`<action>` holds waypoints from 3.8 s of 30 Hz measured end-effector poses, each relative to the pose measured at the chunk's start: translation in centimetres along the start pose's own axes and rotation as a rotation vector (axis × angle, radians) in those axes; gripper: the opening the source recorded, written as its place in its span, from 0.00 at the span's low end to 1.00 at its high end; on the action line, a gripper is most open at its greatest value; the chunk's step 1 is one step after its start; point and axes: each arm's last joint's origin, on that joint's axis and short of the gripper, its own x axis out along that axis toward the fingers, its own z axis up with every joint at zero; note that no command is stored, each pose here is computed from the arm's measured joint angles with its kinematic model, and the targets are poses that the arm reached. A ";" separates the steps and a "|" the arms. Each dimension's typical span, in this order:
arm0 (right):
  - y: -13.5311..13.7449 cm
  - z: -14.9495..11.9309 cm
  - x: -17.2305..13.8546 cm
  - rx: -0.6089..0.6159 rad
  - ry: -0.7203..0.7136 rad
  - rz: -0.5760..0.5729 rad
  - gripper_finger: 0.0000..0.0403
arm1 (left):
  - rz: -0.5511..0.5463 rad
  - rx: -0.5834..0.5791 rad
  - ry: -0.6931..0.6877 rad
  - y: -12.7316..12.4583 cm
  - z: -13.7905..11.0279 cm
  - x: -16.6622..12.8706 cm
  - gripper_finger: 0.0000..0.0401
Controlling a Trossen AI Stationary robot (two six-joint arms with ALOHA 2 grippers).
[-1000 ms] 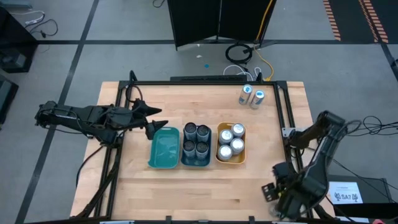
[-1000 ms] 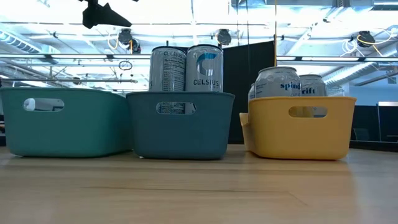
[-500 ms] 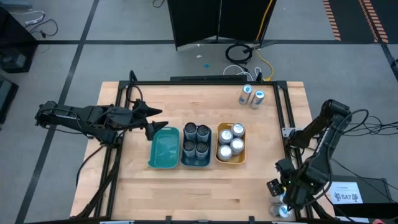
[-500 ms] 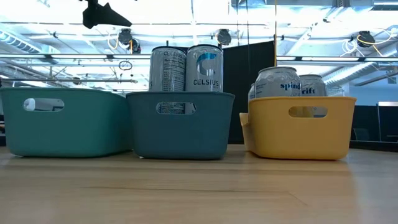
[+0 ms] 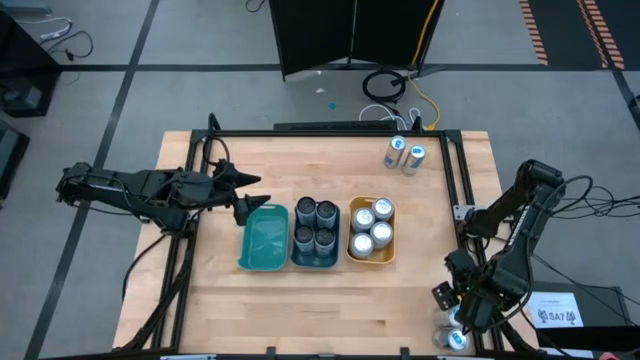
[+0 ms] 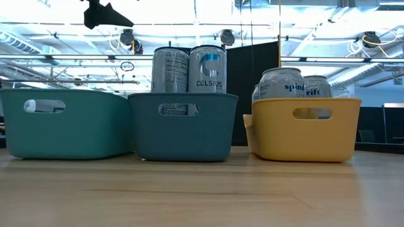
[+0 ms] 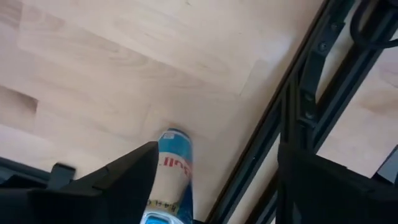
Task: Sort soda cans
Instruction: Put the center blue soda can can into the green bin
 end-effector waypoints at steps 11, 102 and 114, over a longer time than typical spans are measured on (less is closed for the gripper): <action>0.8 -0.4 0.0 0.075 0.025 0.098 0.98 | 0.000 0.000 0.000 0.0 0.0 0.0 0.87; 10.4 6.4 0.1 -0.227 -0.017 0.529 0.56 | -0.143 0.243 0.132 -3.0 -2.5 0.6 0.87; 12.0 7.9 -0.7 -0.332 -0.076 0.674 0.56 | -0.196 0.326 0.214 -7.5 -4.5 2.6 0.87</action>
